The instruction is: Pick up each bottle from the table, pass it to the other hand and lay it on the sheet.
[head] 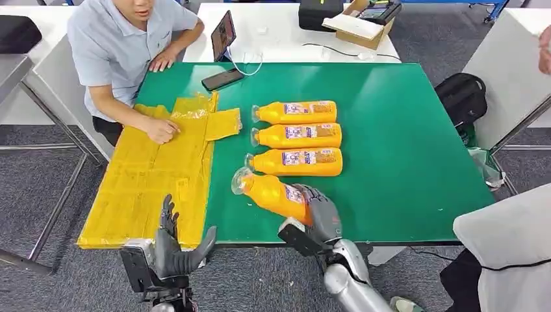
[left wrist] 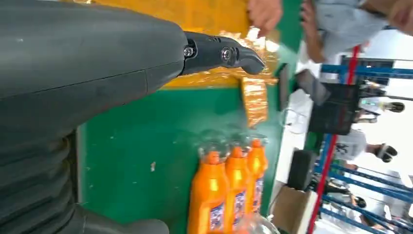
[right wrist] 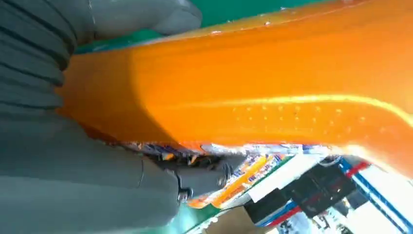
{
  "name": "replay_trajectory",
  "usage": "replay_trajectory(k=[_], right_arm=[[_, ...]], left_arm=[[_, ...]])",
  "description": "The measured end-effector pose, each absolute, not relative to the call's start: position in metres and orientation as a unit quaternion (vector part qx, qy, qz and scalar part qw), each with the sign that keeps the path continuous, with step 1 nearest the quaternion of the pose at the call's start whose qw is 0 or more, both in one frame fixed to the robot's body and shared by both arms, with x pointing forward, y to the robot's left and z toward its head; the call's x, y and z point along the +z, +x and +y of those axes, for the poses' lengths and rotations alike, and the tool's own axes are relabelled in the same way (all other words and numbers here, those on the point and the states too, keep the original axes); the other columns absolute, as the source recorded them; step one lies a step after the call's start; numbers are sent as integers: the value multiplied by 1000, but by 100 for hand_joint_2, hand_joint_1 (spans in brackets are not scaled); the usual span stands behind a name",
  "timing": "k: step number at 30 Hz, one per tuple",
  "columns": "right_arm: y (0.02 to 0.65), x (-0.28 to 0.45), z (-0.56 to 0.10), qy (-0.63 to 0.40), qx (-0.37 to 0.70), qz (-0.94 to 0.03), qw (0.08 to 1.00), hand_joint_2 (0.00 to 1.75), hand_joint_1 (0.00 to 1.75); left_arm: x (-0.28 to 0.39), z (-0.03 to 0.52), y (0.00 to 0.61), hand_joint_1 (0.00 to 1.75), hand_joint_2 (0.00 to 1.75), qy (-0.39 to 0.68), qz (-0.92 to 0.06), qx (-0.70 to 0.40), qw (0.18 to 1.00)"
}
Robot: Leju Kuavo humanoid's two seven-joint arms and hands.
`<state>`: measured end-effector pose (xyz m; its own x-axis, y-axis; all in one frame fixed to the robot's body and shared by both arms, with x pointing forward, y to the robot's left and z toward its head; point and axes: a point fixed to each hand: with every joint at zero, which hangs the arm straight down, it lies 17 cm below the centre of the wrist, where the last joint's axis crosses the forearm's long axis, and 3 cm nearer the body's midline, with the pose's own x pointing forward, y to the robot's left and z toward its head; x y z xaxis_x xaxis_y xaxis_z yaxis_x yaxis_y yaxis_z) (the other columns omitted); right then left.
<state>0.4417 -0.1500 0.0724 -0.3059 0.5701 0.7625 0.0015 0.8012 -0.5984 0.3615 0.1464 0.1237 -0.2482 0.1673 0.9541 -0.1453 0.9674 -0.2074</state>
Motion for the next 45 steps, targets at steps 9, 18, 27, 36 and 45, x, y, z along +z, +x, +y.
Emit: replay_trajectory(k=[9, 18, 27, 36, 45], right_arm=[[436, 109, -149, -177, 195, -802, 536, 175, 175], [434, 125, -135, -150, 177, -819, 525, 175, 175], [417, 145, -49, -70, 212, -839, 495, 175, 175], [404, 145, -1, -33, 248, -841, 479, 175, 175], [393, 127, 20, -20, 289, -830, 477, 175, 175]], left_arm=[[122, 129, 358, 0, 175, -47, -776, 110, 619], [129, 112, 357, 0, 175, -67, -786, 82, 609], [132, 97, 365, 0, 175, -117, -769, 88, 622], [131, 88, 365, 0, 175, -165, -754, 99, 629], [136, 84, 364, 0, 175, -188, -751, 102, 625]])
